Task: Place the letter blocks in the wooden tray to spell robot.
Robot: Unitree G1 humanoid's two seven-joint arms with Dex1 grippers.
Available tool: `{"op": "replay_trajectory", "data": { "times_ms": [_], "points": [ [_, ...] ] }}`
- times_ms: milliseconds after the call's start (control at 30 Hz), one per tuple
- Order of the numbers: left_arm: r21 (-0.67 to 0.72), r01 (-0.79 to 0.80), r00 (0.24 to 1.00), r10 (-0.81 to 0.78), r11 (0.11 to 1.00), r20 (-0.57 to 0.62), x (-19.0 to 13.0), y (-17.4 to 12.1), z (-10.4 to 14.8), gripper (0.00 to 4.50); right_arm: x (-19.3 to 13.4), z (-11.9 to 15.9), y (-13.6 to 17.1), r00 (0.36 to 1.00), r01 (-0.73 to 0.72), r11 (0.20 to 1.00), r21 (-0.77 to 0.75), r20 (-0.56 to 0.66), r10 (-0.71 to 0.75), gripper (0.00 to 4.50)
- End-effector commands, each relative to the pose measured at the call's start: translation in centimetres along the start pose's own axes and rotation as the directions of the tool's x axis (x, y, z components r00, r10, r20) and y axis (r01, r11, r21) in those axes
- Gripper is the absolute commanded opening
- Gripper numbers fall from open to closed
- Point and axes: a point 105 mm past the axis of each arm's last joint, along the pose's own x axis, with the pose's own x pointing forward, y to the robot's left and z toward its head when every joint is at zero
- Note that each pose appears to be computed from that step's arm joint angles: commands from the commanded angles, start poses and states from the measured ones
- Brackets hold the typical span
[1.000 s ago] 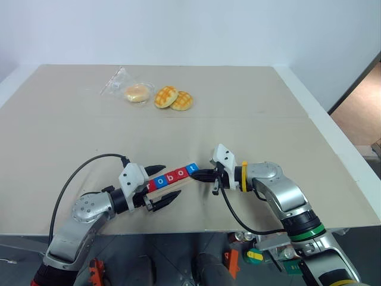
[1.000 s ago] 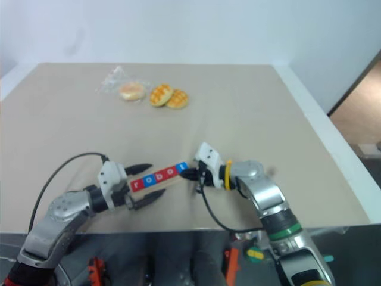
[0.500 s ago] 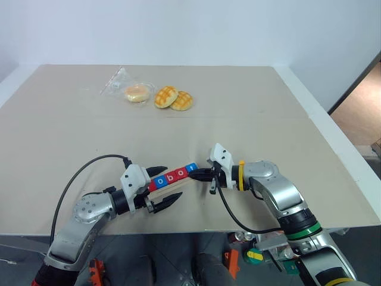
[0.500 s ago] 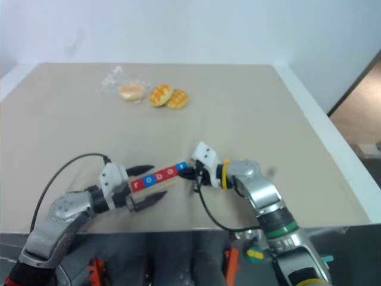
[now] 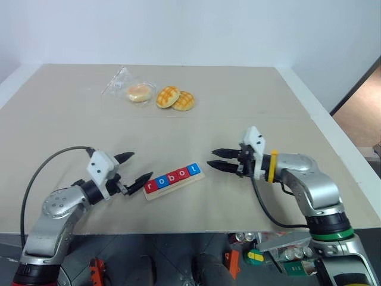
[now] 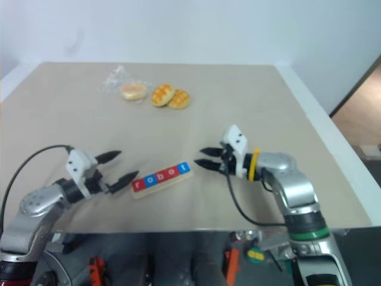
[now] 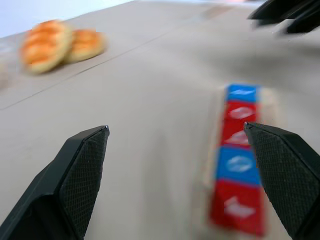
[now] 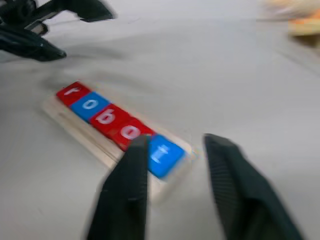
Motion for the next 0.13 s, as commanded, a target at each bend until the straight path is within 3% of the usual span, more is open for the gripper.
{"op": "replay_trajectory", "data": {
  "times_ms": [33, 133],
  "points": [
    [0.058, -0.095, 0.994, 0.098, 0.994, -0.048, -1.4, 2.0, -0.8, 4.5, -1.8, 0.5, -0.5, 0.999, 0.026, 0.999, -0.024, 0.029, -0.026, 3.25],
    [0.094, -0.173, 0.979, 0.181, 0.98, -0.093, -2.8, 4.2, -1.7, 4.5, -3.1, -0.1, -2.0, 0.995, 0.1, 0.995, -0.003, 0.026, -0.1, 4.29]
  ]
}}
